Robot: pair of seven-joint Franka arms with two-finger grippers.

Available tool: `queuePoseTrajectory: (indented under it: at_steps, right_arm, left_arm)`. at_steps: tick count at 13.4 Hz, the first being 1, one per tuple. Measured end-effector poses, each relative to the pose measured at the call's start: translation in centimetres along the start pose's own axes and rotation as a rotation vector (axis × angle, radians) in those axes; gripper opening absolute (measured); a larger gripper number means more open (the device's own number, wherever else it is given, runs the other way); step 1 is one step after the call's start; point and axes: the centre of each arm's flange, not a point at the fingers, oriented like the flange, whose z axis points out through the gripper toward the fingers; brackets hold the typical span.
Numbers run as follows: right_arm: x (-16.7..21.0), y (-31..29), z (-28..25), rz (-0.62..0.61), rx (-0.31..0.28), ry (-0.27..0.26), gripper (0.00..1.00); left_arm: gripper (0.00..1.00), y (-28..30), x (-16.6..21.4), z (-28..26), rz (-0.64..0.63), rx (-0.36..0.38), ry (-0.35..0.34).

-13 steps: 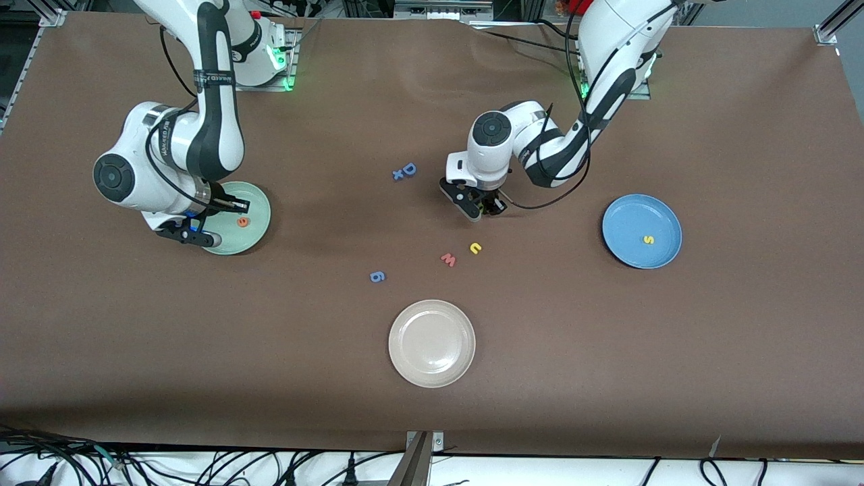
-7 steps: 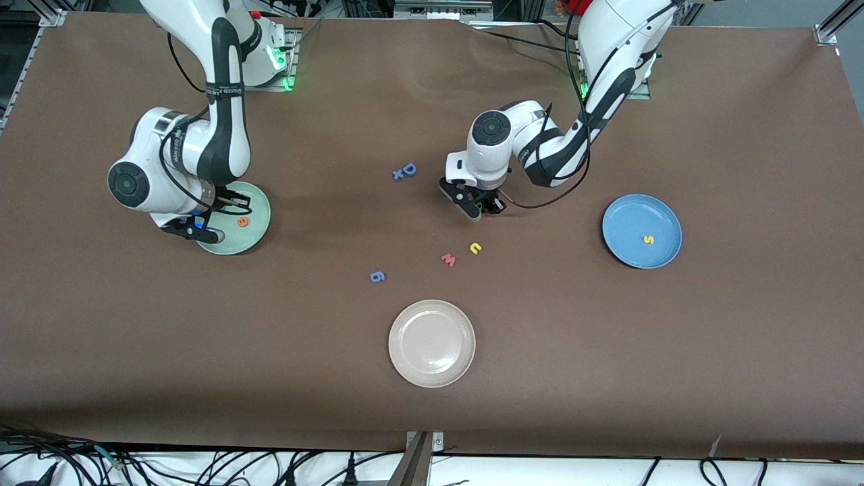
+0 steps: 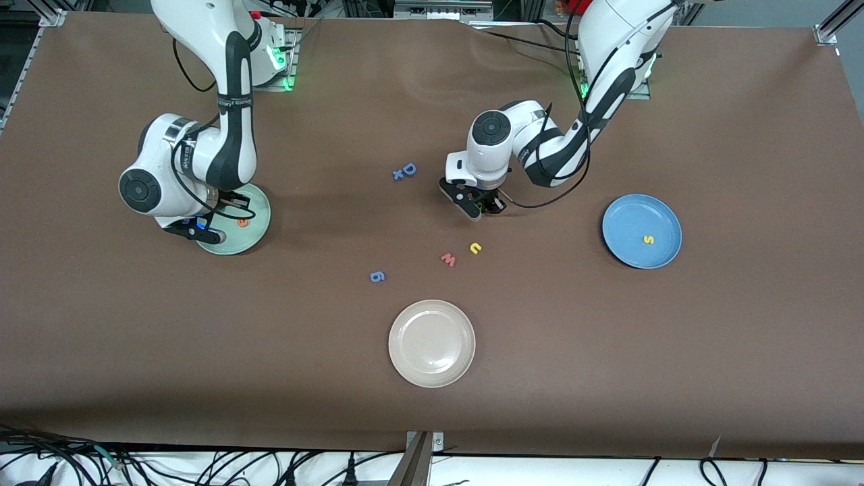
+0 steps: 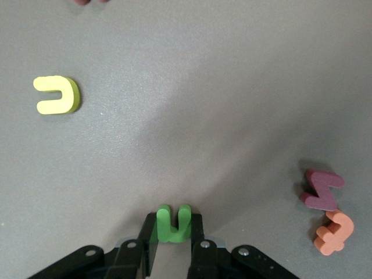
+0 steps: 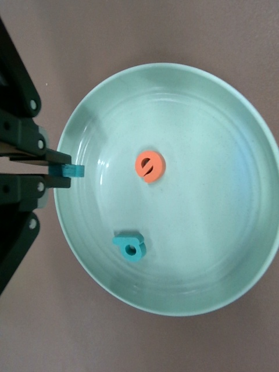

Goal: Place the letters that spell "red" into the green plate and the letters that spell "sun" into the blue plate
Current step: 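Lift the right gripper away while the left gripper carries the u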

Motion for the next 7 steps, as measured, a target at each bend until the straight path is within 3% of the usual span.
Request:
queuePoseTrajectory:
  at_steps: [2,7]
  right_arm:
    - [0.0,0.0,0.2,0.0,-0.005,-0.001,0.24]
    - [0.4,0.1,-1.6,0.004,0.005,0.019,0.79]
  left_arm:
    - [0.27,0.0,0.0,0.0,-0.012,0.0,0.0]
    - [0.27,0.0,0.0,0.0,-0.028,0.0,-0.001]
